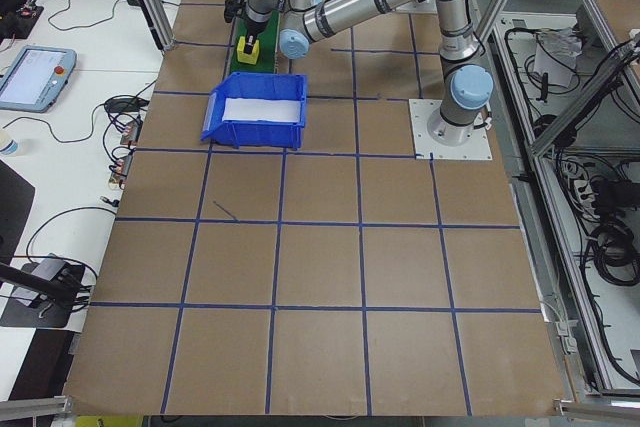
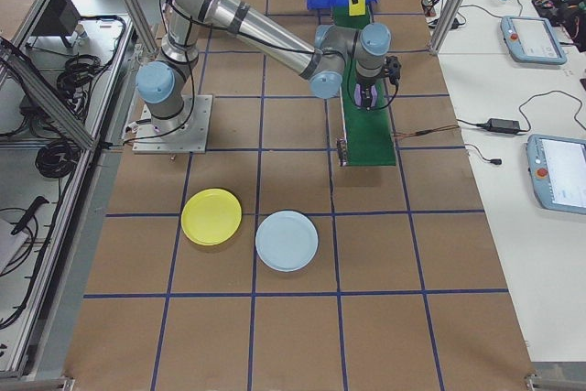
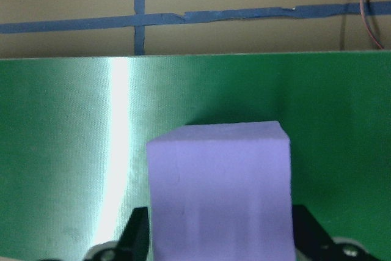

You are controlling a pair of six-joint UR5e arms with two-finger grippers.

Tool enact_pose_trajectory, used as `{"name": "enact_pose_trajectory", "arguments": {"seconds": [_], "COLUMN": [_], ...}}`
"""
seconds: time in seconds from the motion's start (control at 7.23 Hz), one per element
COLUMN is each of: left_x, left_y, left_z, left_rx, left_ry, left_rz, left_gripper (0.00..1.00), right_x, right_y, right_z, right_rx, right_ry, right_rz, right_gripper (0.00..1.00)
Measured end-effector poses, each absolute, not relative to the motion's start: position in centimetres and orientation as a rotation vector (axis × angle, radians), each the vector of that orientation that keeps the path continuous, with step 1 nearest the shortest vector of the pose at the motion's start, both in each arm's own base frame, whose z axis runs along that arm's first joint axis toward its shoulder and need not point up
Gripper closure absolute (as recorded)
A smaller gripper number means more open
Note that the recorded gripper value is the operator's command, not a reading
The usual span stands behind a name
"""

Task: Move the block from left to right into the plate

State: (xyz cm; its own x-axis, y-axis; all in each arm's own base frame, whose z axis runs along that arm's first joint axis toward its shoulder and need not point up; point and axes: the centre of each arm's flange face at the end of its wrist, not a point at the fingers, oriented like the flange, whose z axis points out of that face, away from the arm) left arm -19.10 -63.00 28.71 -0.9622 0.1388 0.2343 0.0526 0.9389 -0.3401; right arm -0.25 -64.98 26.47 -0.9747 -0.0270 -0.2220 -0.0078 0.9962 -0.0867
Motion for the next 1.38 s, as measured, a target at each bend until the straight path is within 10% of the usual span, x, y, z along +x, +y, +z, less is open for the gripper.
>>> {"name": "enact_pose_trajectory", "arguments": {"seconds": [0.55,1.11,1.24,1.38], "left_x": [-16.6,-11.7,-11.3,-11.1], "left_y": [-58.6,-50.2,-49.3,-48.9], "left_z": [37.9,46.5,47.3,47.6], "left_rx": [-0.118,-0.007,0.006,0.015], "left_ry": [-3.044,-3.169,-3.179,-3.184], "left_rz": [0.37,0.106,0.093,0.087], "left_gripper": [0.0,0.0,0.0,0.0], "right_x": [-8.8,-35.2,-38.8,-41.5], "right_y": [-64.0,-50.3,-46.2,-42.1], "right_z": [28.9,29.7,28.1,26.2], "right_rx": [-0.262,-0.482,-0.463,-0.4], "right_ry": [3.144,3.158,3.132,3.104], "right_rz": [-0.134,-0.026,0.009,0.037], "right_gripper": [0.82,0.73,0.5,0.01]}}
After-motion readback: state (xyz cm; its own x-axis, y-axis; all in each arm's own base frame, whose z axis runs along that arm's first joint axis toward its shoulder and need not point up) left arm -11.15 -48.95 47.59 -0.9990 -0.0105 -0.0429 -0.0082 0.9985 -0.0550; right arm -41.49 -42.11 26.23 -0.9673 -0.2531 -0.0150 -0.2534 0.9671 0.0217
